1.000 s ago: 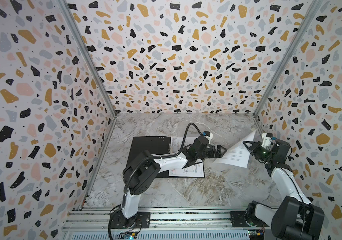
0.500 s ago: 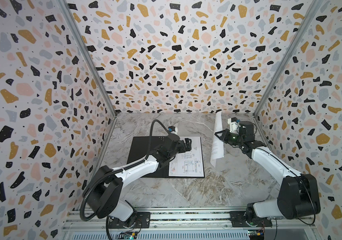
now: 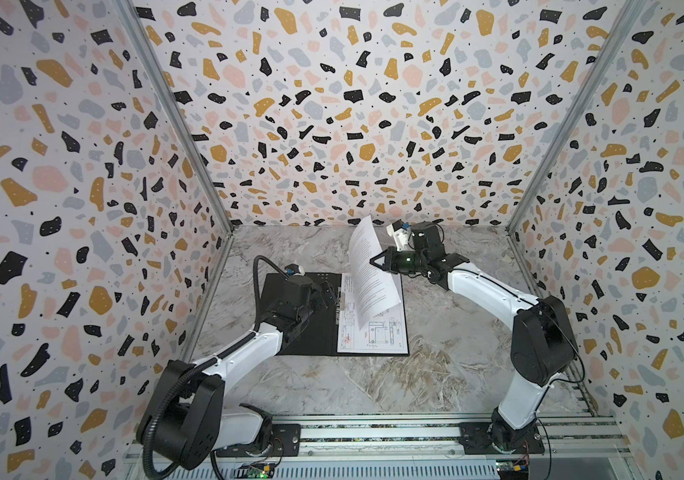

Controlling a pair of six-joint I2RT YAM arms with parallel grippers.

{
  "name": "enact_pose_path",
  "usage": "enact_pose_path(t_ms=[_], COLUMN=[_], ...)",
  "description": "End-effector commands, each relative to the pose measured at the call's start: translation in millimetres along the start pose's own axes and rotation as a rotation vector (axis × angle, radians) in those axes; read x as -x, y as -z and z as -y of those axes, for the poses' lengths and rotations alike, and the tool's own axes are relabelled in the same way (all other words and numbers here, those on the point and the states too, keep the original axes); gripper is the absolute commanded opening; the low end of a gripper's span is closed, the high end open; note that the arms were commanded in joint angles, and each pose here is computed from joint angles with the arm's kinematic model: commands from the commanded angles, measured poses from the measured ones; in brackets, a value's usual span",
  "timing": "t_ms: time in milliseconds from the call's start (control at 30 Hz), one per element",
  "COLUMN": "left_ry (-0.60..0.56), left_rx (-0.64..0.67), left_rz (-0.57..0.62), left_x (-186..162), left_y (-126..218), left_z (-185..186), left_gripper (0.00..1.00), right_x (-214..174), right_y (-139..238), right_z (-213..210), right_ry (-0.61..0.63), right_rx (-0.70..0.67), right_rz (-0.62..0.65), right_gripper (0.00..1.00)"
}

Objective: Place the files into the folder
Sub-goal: 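Lay the text page over the drawing sheet on the folder with both grippers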

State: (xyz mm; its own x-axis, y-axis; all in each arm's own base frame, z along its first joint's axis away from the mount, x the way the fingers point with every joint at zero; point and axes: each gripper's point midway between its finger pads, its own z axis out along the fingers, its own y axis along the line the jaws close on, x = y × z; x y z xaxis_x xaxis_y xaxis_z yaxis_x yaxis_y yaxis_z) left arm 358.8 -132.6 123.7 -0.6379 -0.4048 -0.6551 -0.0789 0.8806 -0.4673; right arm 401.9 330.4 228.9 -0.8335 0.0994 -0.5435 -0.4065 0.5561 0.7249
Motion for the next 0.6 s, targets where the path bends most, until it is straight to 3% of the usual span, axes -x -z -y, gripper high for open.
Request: enact_pose_path(t_ms=[0, 267, 567], left_ry=[0.001, 0.01, 0.013], left_rx=[-0.074, -0.165, -0.231], left_rz=[-0.034, -0.107, -0.178], left_x=[-6.4, -25.8, -47.6], left_y=[-3.5, -13.5, -24.6], left_z=[5.8, 9.1, 13.1], left_gripper=[1.0, 1.0, 1.0], right_x=[6.2, -49.7, -80.3], right_y=[20.0, 18.2, 15.9], right_z=[5.5, 96.3, 132.3], right_ry=[-0.036, -0.129, -0.199], right_rx=[0.02, -0.132, -0.183], right_rz=[0.05, 0.044, 0.031], right_gripper=[0.0, 0.0, 0.0])
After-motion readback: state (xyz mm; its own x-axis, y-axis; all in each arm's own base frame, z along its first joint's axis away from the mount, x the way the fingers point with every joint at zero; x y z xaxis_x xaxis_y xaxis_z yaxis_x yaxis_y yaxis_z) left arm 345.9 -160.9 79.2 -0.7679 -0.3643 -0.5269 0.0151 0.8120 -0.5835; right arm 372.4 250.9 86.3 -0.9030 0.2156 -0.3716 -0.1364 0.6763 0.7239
